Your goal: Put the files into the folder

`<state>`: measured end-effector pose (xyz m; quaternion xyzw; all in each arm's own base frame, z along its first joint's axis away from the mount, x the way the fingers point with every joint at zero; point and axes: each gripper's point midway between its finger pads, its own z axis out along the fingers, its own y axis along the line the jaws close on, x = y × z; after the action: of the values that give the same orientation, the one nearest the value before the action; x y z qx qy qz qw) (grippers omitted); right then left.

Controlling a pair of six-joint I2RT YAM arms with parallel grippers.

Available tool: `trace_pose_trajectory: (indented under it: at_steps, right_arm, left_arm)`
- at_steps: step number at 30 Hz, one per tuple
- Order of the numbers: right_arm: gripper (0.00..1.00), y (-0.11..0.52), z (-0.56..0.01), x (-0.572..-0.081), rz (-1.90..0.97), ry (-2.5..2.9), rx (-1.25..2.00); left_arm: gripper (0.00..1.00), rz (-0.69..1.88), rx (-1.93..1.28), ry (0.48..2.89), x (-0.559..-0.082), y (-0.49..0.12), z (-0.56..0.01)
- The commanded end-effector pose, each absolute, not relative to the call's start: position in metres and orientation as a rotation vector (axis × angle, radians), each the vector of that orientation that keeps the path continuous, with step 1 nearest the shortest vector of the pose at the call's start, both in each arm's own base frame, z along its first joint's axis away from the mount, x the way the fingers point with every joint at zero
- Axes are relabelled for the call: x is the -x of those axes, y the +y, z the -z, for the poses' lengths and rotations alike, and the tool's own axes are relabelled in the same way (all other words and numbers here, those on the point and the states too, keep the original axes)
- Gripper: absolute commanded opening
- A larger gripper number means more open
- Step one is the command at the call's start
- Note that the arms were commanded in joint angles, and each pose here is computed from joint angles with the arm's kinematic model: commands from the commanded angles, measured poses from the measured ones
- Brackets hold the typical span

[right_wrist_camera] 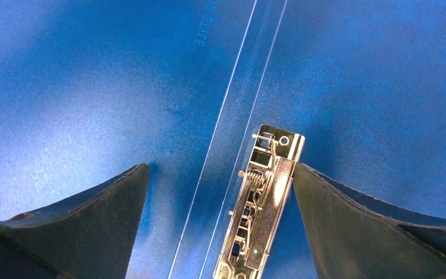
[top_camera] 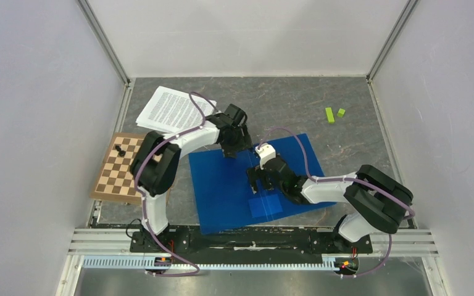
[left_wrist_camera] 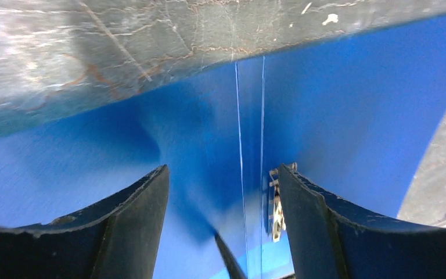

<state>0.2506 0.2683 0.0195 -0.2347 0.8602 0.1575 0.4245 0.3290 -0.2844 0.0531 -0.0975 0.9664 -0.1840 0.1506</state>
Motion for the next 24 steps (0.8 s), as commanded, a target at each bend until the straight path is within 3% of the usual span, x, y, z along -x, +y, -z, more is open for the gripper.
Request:
trace_pose_trajectory:
  at_steps: [1,7,14,24]
  right_arm:
    - [0.98,0.26,-0.003,-0.218,-0.478,2.213,0.625]
    - [0.98,0.257,-0.009,-0.217,-0.501,2.171,0.598]
    - [0.98,0.257,-0.02,-0.222,-0.512,2.122,0.598]
    - [0.98,0.225,-0.037,-0.221,-0.302,2.28,0.522]
  left_arm:
    - [0.77,0.561,0.367,2.669,-0.361,-0.32,-0.063]
    - [0.81,0.162,0.432,2.642,-0.362,-0.301,-0.04]
    - [0.81,0.035,0.389,2.674,-0.338,-0.301,-0.012]
    - [0.81,-0.104,0.458,2.657,-0.33,-0.278,0.005]
